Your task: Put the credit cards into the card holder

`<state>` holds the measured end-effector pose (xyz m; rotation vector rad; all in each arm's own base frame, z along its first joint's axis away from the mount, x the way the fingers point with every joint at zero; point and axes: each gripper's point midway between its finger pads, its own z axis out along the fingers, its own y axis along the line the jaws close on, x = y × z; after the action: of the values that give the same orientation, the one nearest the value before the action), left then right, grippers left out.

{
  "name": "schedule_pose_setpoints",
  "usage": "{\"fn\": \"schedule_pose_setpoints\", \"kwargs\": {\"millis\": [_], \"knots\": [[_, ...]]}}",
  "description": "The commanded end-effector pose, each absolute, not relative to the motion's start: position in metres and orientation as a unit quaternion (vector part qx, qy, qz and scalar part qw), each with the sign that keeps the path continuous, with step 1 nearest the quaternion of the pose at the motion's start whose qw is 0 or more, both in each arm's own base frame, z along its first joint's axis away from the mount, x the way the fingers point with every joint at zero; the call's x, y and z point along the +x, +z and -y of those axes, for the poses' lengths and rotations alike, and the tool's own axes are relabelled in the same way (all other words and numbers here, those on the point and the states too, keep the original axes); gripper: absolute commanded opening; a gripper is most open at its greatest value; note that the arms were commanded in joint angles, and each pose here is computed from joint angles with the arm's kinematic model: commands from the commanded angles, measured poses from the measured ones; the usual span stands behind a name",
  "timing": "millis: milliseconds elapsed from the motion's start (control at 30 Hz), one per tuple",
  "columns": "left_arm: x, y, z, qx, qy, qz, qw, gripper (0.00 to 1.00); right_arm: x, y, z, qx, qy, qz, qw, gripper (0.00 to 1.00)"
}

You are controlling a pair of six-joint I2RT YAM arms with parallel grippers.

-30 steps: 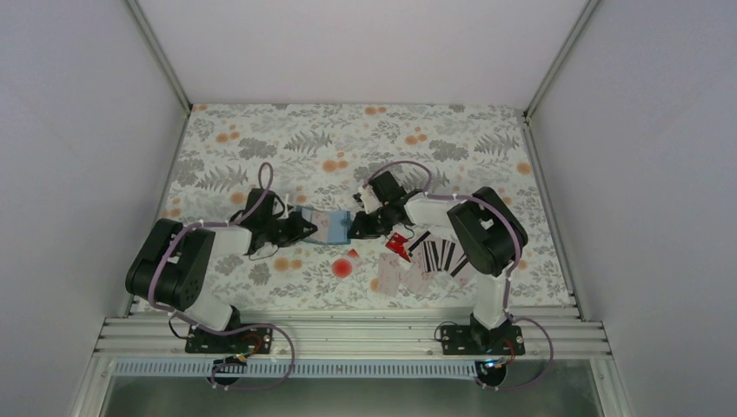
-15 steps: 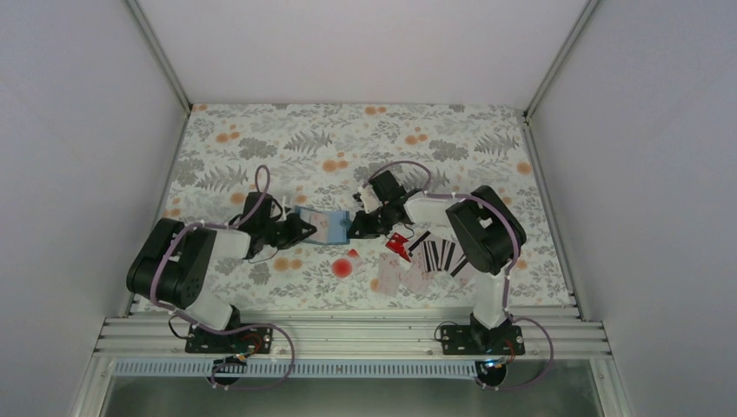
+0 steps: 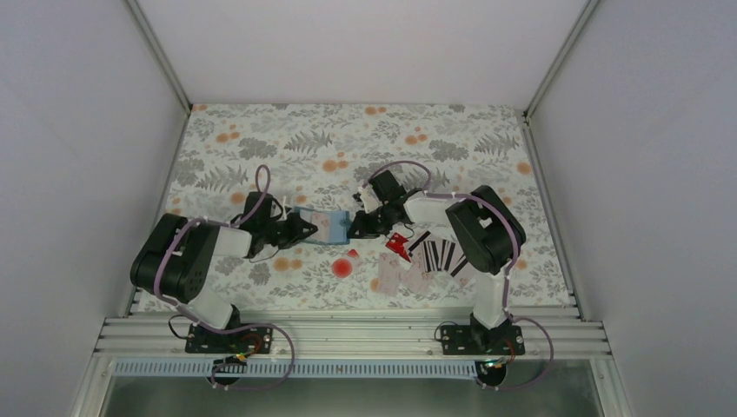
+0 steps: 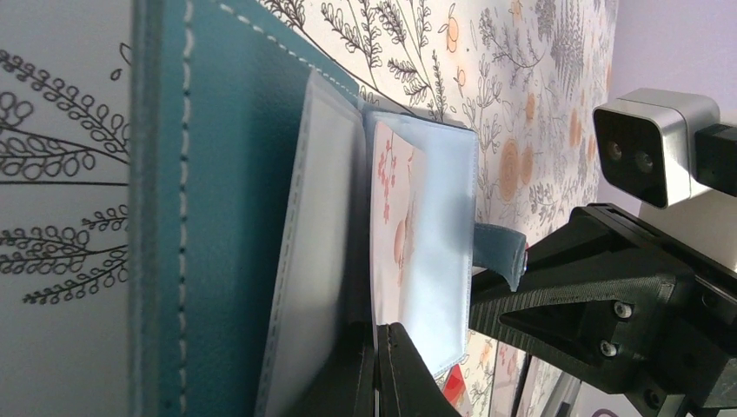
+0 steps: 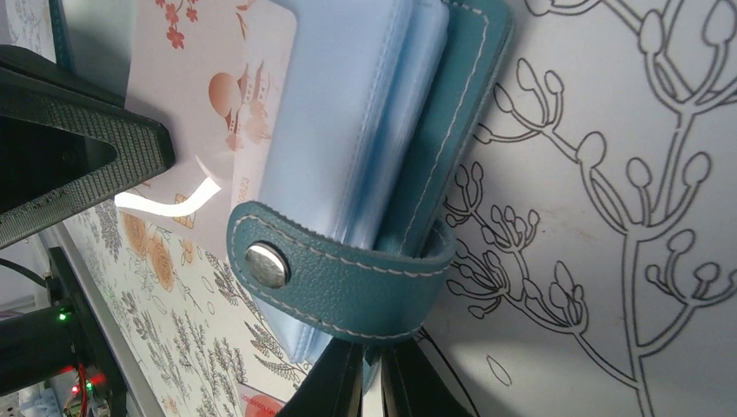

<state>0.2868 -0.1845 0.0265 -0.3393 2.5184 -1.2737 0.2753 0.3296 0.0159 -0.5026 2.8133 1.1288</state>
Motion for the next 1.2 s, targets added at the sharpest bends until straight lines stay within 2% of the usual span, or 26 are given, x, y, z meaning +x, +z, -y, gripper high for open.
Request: {"fn": "schedule_pose_setpoints", "kwargs": {"millis": [0, 300, 433, 567, 767, 1033, 1167], "knots": [[0.273, 0.009, 0.184, -0.134, -0.429, -0.886, 0.112, 0.03, 0.259, -0.022, -0.318, -0.153, 0.325, -0.933, -0.009, 0.08], [0.274, 0.008, 0.191, -0.141, -0.440, -0.882, 0.096, 0.06, 0.260, -0.022, -0.322, -0.154, 0.327, -0.932, -0.009, 0.07], [0.273, 0.006, 0.193, -0.131, -0.428, -0.890, 0.088, 0.16, 0.260, -0.022, -0.322, -0.154, 0.327, -0.932, -0.008, 0.07], [0.281, 0.011, 0.182, -0.114, -0.378, -0.913, 0.108, 0.31, 0.263, -0.019, -0.321, -0.155, 0.323, -0.934, -0.001, 0.07], [0.285, 0.017, 0.169, -0.082, -0.321, -0.936, 0.122, 0.36, 0.267, -0.016, -0.321, -0.157, 0.319, -0.935, 0.007, 0.07], [0.292, 0.025, 0.156, -0.059, -0.260, -0.955, 0.130, 0.54, 0.274, -0.011, -0.322, -0.159, 0.312, -0.936, 0.020, 0.07], [0.300, 0.038, 0.156, -0.037, -0.241, -0.959, 0.144, 0.60, 0.276, -0.009, -0.322, -0.159, 0.308, -0.938, 0.023, 0.07]]}}
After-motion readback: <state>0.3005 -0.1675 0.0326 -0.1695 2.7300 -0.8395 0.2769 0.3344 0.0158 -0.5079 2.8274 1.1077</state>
